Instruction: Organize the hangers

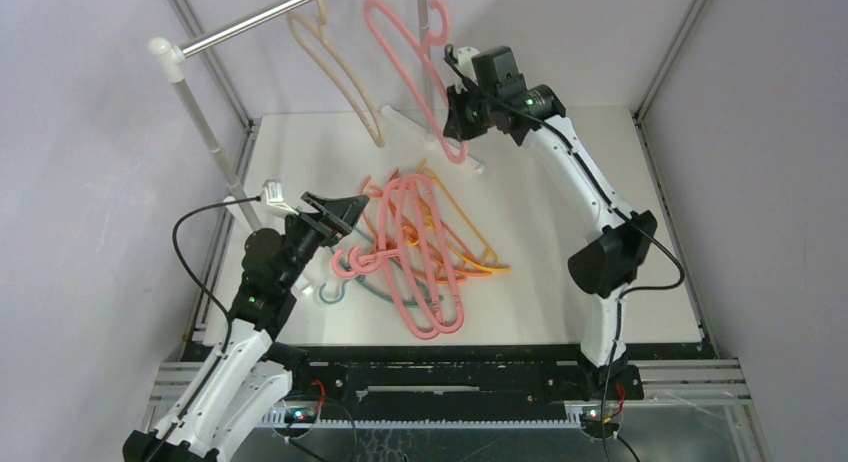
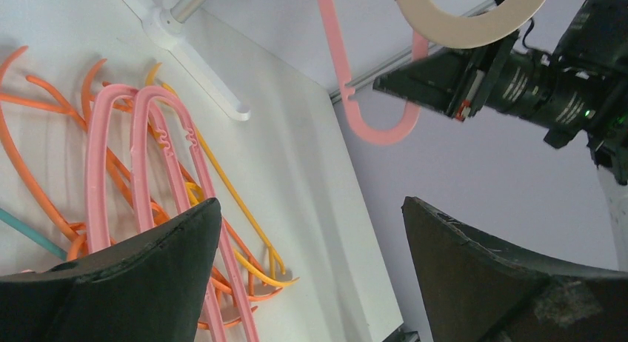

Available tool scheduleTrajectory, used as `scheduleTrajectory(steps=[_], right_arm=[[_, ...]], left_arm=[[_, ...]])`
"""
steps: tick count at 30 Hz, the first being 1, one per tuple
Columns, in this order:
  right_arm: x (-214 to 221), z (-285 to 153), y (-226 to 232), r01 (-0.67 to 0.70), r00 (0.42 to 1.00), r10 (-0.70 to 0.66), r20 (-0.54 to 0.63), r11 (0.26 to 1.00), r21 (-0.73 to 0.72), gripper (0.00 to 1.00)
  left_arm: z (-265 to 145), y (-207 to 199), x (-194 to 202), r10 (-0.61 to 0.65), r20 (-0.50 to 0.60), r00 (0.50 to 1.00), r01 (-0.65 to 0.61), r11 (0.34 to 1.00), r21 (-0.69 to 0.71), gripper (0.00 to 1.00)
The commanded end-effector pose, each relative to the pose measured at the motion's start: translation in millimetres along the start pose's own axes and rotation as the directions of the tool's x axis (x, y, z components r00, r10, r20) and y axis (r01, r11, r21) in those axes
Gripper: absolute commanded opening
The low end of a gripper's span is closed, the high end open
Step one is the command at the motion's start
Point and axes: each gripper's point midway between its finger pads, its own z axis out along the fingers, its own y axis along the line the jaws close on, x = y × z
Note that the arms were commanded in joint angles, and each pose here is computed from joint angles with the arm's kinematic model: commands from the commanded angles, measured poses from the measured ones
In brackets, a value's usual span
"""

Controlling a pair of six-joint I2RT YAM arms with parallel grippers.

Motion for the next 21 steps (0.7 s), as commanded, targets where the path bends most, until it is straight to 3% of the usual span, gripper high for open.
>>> scheduleTrajectory(steps=[1,5,10,21], right_arm=[[-64,-16,24,0.13,0.978,-0.122,0.171,0.991,-0.037,0.0],[-88,-10,40,0.203,0.95,-0.191,0.249,0.979,-0.024,0.01],[-106,-1,49,0.202,0.929,-0.176,0.325,0.978,-0.047,0.02],[-118,19,69,0.237,0.899,-0.206,0.386,0.971,-0.035,0.03]], left_arm=[[-2,-17,-21,0.065,0.051,0.997,-0.066,0.998,0.023,0.96],[-2,-16,-23,0.078,0.052,0.996,-0.078,0.997,0.012,0.96],[-2,-14,-23,0.094,0.049,0.994,-0.094,0.996,0.003,0.96],[-2,-17,-30,0.157,0.048,0.986,-0.156,0.988,-0.02,0.96]])
